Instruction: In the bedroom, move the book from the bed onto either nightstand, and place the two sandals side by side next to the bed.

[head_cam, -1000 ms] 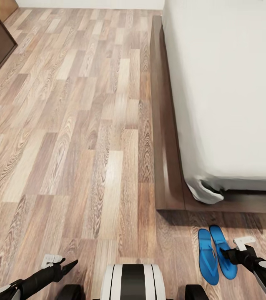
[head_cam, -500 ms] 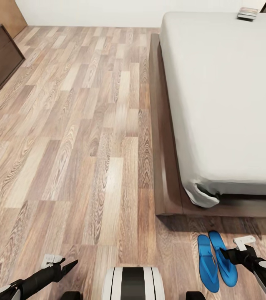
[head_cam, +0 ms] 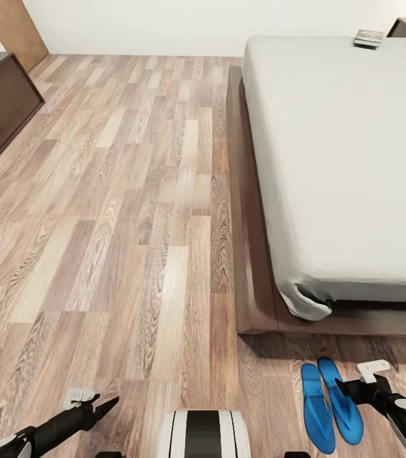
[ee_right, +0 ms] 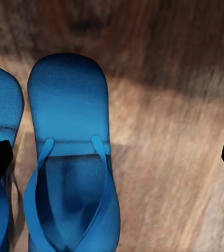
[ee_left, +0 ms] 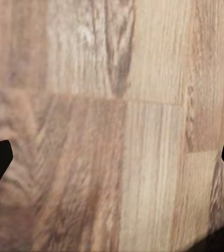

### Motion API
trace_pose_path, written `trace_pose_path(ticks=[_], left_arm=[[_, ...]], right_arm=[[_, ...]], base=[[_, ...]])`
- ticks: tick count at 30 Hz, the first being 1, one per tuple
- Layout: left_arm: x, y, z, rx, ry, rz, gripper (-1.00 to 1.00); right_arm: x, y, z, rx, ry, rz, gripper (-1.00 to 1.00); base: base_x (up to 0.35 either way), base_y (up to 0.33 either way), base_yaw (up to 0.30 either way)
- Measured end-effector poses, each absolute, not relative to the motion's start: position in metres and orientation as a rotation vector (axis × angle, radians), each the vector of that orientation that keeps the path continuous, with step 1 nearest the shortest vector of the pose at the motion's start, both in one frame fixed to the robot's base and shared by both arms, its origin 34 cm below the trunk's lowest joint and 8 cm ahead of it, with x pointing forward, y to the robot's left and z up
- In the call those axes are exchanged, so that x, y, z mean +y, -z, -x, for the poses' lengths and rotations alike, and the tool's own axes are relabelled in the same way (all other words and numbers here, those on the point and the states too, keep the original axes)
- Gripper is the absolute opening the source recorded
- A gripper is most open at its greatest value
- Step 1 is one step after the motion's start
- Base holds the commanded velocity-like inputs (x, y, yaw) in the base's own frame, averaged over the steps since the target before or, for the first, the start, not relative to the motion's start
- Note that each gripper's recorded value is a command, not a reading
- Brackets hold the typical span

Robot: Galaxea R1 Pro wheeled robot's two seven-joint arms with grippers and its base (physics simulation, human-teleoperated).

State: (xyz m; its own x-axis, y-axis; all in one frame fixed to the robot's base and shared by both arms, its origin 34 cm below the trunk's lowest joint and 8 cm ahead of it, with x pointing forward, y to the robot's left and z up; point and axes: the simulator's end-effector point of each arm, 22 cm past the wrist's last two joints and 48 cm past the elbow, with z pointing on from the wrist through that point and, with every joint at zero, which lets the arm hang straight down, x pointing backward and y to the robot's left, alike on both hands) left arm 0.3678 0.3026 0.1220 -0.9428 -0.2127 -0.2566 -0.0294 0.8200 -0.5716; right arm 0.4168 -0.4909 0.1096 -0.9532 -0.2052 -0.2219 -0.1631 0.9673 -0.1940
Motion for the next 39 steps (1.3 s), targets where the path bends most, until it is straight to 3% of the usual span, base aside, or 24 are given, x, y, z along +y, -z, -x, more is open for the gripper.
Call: trace_pose_path(ticks=[18, 32, 39], left_arm=[[0.304, -0.131, -0.379, 2.665, 0.830, 0.173, 1.00], [0.304, -0.131, -0.379, 2.666, 0.830, 0.175, 1.00], [0.304, -0.131, -0.379, 2.665, 0.829, 0.175, 1.00]], right_arm=[[-0.491, -0.120, -0.427, 2.848, 0.256, 0.268, 1.00], [-0.491, -0.120, -0.428, 2.845, 0.256, 0.268, 1.00], [-0.490, -0.121, -0.429, 2.844, 0.252, 0.267, 1.00]], base=[[-0.002, 0.000, 0.000], [-0.300, 0.000, 0.000], [-0.079, 0.000, 0.000]])
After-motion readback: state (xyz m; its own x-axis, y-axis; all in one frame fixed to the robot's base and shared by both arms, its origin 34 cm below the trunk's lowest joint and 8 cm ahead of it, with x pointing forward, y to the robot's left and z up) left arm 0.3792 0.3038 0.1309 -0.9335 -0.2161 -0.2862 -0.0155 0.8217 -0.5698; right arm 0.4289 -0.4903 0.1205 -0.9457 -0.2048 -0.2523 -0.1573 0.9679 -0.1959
